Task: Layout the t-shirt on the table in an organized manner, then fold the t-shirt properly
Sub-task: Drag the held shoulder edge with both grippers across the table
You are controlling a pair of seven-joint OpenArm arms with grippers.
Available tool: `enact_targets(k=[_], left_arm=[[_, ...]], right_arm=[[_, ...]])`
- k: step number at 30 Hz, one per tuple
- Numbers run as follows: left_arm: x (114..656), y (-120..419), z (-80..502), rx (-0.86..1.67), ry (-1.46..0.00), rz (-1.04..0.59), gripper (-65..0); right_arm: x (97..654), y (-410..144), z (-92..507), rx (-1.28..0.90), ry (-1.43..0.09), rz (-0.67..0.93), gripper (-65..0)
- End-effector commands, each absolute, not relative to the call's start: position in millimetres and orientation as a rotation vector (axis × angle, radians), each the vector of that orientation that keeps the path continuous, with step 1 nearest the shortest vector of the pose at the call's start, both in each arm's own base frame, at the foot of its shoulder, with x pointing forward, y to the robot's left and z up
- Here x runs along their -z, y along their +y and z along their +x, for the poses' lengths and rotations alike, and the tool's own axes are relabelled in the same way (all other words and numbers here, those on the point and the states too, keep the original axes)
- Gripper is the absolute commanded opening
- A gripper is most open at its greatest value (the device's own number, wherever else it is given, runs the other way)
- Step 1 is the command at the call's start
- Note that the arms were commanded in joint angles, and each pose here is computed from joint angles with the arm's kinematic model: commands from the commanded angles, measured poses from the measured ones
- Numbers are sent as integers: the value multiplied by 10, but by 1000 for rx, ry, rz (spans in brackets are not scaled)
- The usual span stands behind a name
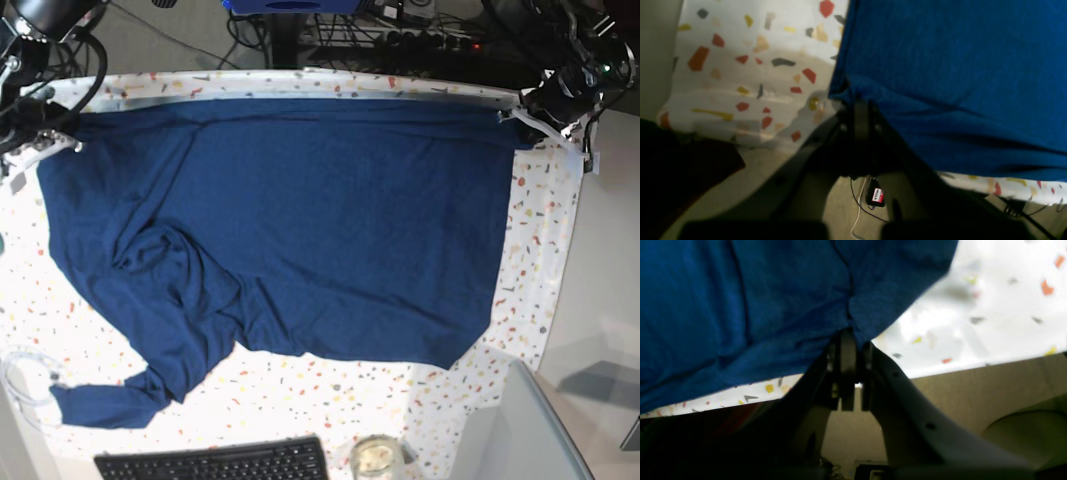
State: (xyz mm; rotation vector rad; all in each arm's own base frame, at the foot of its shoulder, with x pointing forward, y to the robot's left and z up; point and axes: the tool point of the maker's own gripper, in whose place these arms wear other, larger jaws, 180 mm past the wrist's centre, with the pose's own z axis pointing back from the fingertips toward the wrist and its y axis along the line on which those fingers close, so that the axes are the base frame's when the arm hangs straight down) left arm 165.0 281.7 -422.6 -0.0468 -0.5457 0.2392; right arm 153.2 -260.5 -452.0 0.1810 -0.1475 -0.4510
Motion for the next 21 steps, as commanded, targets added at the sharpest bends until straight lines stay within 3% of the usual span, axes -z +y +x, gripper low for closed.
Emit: enact_targets(k=[1,21], left_arm=[[4135,2862,1744,-230,-586,-37,-650],[4025,2741,2177,-200,-661,-76,-650]], right_arm=[[4464,-2677,1617,450,-174,167,-648],[4491,-2542,2174,450,-217,226,-648]])
